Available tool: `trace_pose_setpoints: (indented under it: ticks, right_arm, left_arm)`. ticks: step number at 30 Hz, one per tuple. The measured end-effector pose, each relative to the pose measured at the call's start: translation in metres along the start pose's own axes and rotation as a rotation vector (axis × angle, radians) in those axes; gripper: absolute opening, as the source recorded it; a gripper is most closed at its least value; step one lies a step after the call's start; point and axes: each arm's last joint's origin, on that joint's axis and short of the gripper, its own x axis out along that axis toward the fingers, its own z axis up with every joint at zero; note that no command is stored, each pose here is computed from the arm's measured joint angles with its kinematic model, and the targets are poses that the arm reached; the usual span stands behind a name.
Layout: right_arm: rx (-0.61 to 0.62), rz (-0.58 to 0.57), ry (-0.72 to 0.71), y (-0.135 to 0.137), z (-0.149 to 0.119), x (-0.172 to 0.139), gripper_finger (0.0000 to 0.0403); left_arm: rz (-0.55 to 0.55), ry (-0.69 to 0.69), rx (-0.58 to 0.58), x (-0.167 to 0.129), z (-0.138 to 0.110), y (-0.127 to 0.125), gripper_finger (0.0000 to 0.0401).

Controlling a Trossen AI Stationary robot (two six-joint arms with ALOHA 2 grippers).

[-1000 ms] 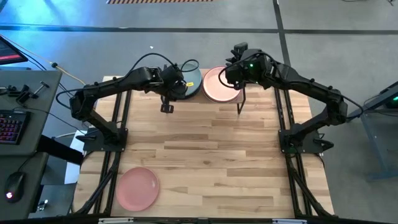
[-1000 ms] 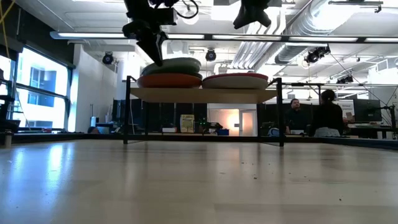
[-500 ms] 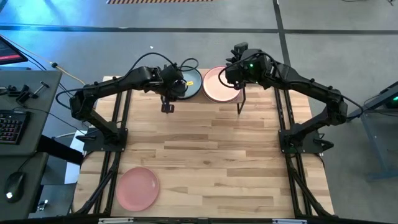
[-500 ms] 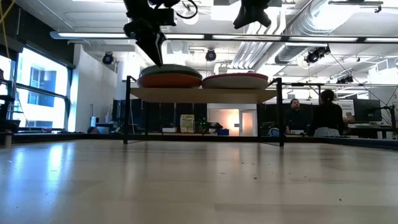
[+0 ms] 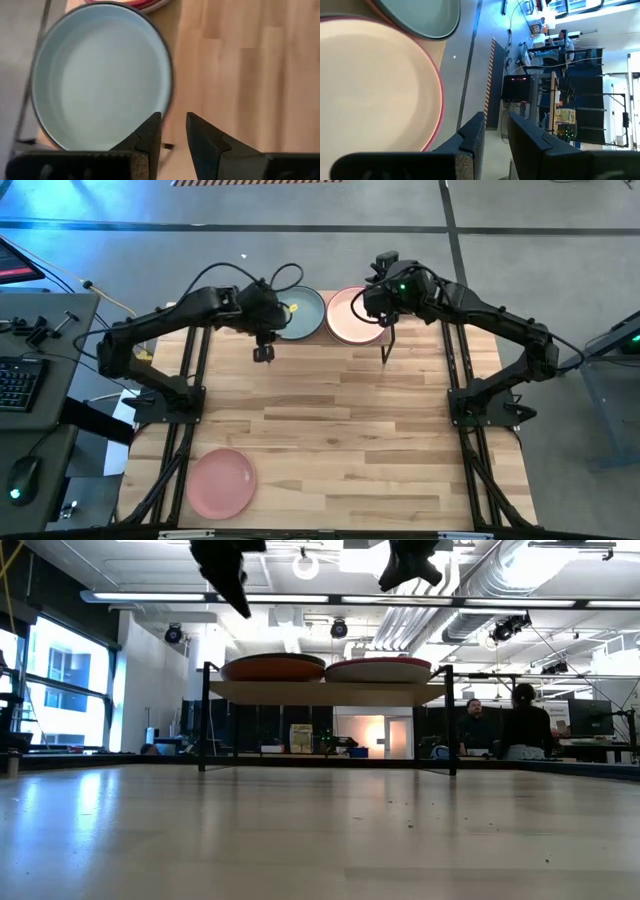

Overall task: Place and stack plates onto a shelf
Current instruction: Stack the light pink plate on top of the light blue plate on the shelf

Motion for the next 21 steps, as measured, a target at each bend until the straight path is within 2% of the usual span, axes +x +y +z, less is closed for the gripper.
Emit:
trace_pose_setpoints:
  ticks: [5, 13, 16, 21]
  right_arm:
    - [0.037, 0.010, 0.004, 0.001, 0.000, 0.000, 0.0078]
    - [0.068, 0.065, -0.006, 0.005, -0.002, 0.000, 0.0078]
    - [0.093, 0.090, -0.019, 0.007, -0.002, 0.000, 0.0078]
    - [0.124, 0.115, -0.029, 0.009, 0.000, -0.001, 0.0078]
  left_arm:
    - [-0.103, 0.020, -0.101, -0.024, -0.013, -0.016, 0.0077]
    - [-0.352, 0.195, -0.256, -0.038, -0.027, -0.052, 0.0076]
    - [-0.415, 0.262, -0.260, -0.031, -0.031, -0.072, 0.0076]
    - [-0.440, 0.379, -0.216, -0.020, -0.044, -0.100, 0.0076]
